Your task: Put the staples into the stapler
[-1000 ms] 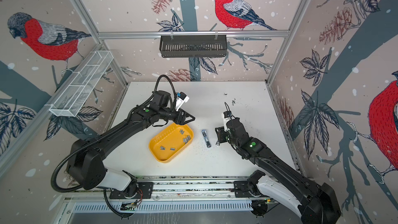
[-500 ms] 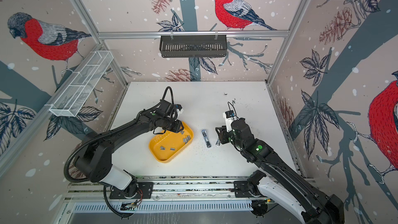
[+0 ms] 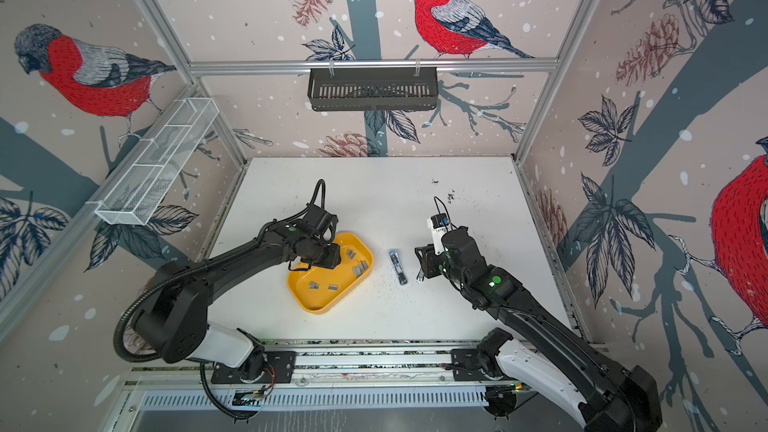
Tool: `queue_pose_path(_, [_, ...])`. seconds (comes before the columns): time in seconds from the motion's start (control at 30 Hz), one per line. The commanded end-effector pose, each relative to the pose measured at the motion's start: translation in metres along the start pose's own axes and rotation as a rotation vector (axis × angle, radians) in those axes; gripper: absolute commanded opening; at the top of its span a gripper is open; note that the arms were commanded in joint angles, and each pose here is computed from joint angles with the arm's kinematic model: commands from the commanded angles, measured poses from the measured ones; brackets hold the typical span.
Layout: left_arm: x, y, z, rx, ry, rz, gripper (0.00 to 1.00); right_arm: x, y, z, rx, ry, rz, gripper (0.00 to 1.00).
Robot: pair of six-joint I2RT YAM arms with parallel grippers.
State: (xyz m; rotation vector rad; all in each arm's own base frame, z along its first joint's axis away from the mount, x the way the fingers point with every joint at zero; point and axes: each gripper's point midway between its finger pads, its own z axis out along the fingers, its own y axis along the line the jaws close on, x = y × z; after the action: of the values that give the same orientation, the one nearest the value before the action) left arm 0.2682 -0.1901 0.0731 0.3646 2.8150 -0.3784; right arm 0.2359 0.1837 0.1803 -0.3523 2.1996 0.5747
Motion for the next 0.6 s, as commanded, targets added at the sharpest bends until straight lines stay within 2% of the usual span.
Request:
queue_pose_path(0.0, [-0.011, -0.006, 0.004, 0.022, -0.024, -0.01, 0.38, -0.009, -0.002, 0.0, 0.018, -0.04, 0.005, 0.42])
queue_pose_path(0.07, [-0.018, -0.011, 0.01, 0.045, -0.035, -0.016, 0.37, -0.008, -0.003, 0.001, 0.019, -0.035, 0.011, 0.42])
queue_pose_path(0.2, [-0.029, -0.003, 0.021, 0.001, -0.058, -0.044, 0.33, -0.008, -0.001, 0.0, 0.006, -0.042, 0.022, 0.42])
queue_pose_path(0.33, [-0.045, -0.011, 0.025, 0.031, -0.085, -0.043, 0.3, -0.008, -0.003, -0.003, 0.014, -0.056, 0.026, 0.42])
queue_pose_path(0.57, [-0.051, -0.012, 0.044, 0.02, -0.064, -0.042, 0.18, -0.004, -0.009, 0.0, 0.047, -0.041, 0.037, 0.4])
